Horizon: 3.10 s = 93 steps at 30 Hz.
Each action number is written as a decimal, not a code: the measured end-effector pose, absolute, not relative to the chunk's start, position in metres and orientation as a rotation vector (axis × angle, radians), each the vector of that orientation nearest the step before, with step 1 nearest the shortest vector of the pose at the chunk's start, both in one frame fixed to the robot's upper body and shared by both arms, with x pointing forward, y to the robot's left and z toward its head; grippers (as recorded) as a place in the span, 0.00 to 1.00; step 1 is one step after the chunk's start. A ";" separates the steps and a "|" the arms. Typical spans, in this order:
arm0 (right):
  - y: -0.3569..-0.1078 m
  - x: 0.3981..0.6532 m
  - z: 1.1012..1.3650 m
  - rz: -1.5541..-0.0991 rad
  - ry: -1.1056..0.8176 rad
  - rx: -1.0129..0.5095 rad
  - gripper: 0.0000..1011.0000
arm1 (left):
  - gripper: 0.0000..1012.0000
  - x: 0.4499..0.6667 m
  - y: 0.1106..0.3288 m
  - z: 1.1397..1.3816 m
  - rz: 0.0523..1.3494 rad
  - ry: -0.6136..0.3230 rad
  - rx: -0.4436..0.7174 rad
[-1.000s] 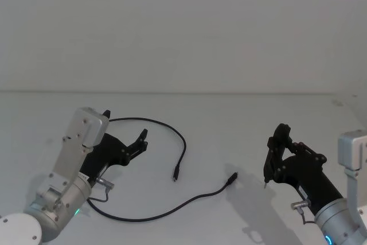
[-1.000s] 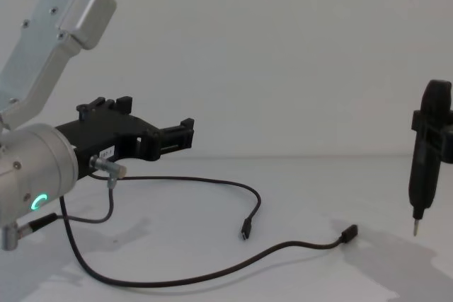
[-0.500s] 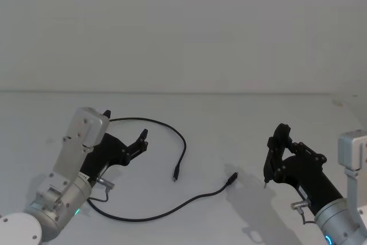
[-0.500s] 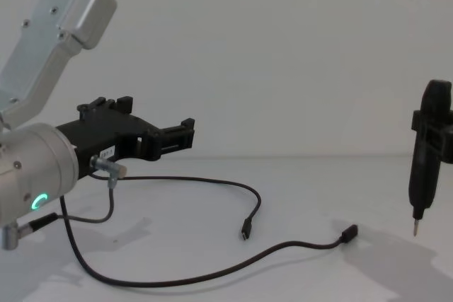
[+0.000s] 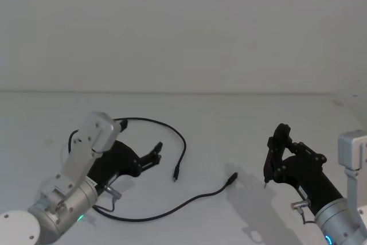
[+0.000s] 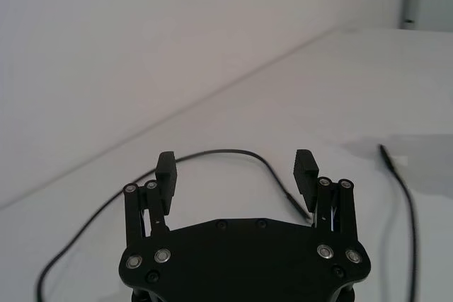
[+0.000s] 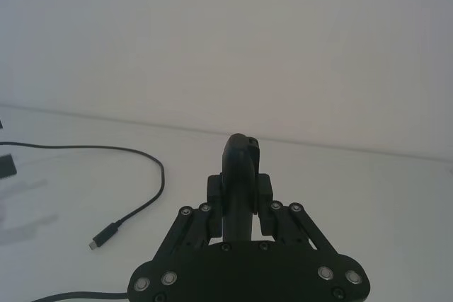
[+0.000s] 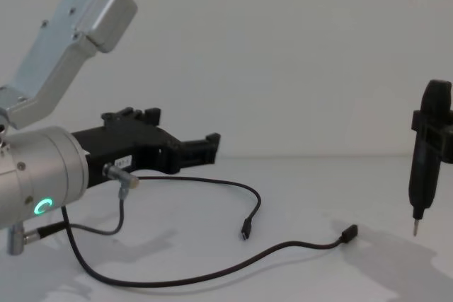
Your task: Pick up the data cable with the one hand.
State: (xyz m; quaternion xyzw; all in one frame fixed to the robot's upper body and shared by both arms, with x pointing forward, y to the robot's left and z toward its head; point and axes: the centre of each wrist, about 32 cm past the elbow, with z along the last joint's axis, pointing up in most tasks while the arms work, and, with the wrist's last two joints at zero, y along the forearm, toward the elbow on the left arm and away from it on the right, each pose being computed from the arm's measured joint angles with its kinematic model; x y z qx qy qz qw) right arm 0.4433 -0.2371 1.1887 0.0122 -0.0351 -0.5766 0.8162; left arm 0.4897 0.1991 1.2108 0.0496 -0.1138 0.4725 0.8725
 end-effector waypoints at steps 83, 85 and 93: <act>-0.237 0.443 1.189 -1.229 -0.075 0.026 0.28 | 0.73 0.533 0.155 1.216 0.543 0.130 0.399; -0.237 0.443 1.189 -1.229 -0.075 0.026 0.28 | 0.68 0.533 0.155 1.215 0.542 0.130 0.400; -0.237 0.443 1.189 -1.229 -0.075 0.026 0.28 | 0.42 0.534 0.154 1.216 0.542 0.131 0.403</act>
